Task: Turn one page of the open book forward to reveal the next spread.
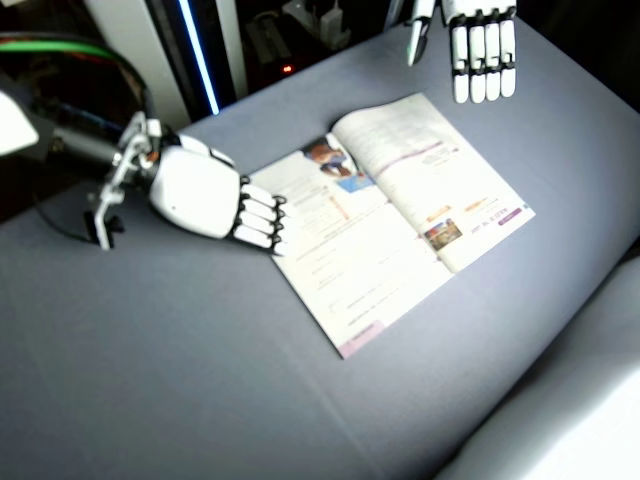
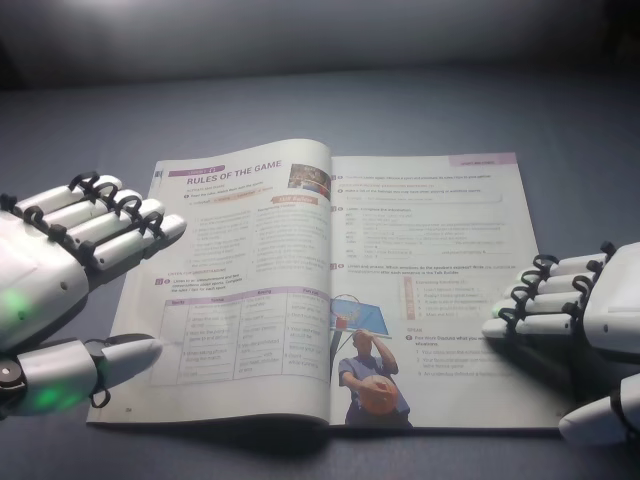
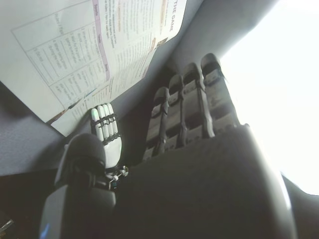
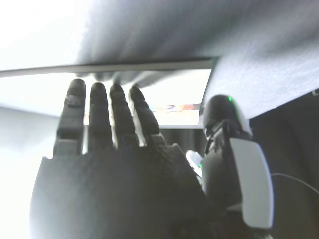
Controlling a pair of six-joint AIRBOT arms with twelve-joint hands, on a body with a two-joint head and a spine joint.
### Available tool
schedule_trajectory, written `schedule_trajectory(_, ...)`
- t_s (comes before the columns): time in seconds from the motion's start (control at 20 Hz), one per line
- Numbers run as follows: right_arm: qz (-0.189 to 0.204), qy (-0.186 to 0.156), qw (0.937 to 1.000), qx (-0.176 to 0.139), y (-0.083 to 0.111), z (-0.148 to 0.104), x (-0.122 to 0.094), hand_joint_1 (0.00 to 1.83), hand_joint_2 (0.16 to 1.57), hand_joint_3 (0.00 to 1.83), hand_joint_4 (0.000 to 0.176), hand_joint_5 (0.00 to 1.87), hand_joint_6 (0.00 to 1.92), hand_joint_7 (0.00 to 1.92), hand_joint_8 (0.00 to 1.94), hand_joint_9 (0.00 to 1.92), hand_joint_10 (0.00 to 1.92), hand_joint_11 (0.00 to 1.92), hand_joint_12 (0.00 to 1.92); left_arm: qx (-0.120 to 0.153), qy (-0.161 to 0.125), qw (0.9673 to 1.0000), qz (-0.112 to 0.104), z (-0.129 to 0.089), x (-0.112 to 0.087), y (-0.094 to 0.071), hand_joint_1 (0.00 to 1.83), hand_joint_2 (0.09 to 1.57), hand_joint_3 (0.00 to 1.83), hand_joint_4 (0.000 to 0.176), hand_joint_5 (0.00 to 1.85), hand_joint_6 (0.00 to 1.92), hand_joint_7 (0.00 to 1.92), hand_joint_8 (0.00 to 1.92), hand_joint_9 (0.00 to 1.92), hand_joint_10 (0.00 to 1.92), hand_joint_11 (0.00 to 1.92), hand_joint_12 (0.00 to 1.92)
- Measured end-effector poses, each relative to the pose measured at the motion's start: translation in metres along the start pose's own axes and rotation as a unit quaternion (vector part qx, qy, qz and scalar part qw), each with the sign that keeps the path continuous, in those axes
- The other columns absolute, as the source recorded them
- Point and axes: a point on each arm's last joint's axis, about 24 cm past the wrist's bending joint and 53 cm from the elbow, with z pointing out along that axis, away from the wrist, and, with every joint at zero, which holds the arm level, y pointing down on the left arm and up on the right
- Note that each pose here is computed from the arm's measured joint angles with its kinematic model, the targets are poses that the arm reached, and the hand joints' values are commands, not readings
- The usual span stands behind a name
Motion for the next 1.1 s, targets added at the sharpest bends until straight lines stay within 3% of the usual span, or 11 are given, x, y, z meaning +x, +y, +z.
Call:
schedule_trajectory(0.55, 0.004, -0.010, 0.9998, -0.019, 0.009, 0.021, -0.007, 0.00, 1.22, 0.00, 0.000, 0.03, 0.01, 0.01, 0.00, 0.00, 0.00, 0.00, 0.00, 0.001, -0.002, 1.0000, -0.003, 0.001, -0.001, 0.000, 0.00, 1.35, 0.00, 0.000, 0.11, 0.01, 0.14, 0.01, 0.13, 0.01, 0.10, 0.03)
schedule_trajectory(0.8, 0.028, -0.023, 0.9988, -0.034, 0.014, 0.032, -0.014, 0.00, 1.23, 0.00, 0.000, 0.04, 0.01, 0.02, 0.00, 0.00, 0.00, 0.00, 0.00, 0.001, -0.003, 1.0000, -0.003, 0.001, -0.001, 0.000, 0.00, 1.35, 0.00, 0.000, 0.11, 0.00, 0.13, 0.00, 0.12, 0.00, 0.09, 0.02)
schedule_trajectory(1.05, 0.037, -0.047, 0.9959, -0.067, 0.041, 0.056, -0.035, 0.00, 1.26, 0.01, 0.000, 0.00, 0.00, 0.02, 0.00, 0.00, 0.00, 0.00, 0.00, 0.001, -0.005, 1.0000, -0.002, 0.001, -0.003, 0.001, 0.00, 1.35, 0.00, 0.000, 0.13, 0.01, 0.16, 0.01, 0.15, 0.01, 0.13, 0.04)
schedule_trajectory(1.1, 0.037, -0.049, 0.9951, -0.077, 0.047, 0.059, -0.036, 0.00, 1.26, 0.00, 0.000, 0.08, 0.01, 0.07, 0.01, 0.02, 0.00, 0.00, 0.00, 0.000, -0.006, 1.0000, -0.002, 0.001, -0.003, 0.001, 0.00, 1.35, 0.00, 0.000, 0.11, 0.00, 0.14, 0.00, 0.14, 0.01, 0.11, 0.03)
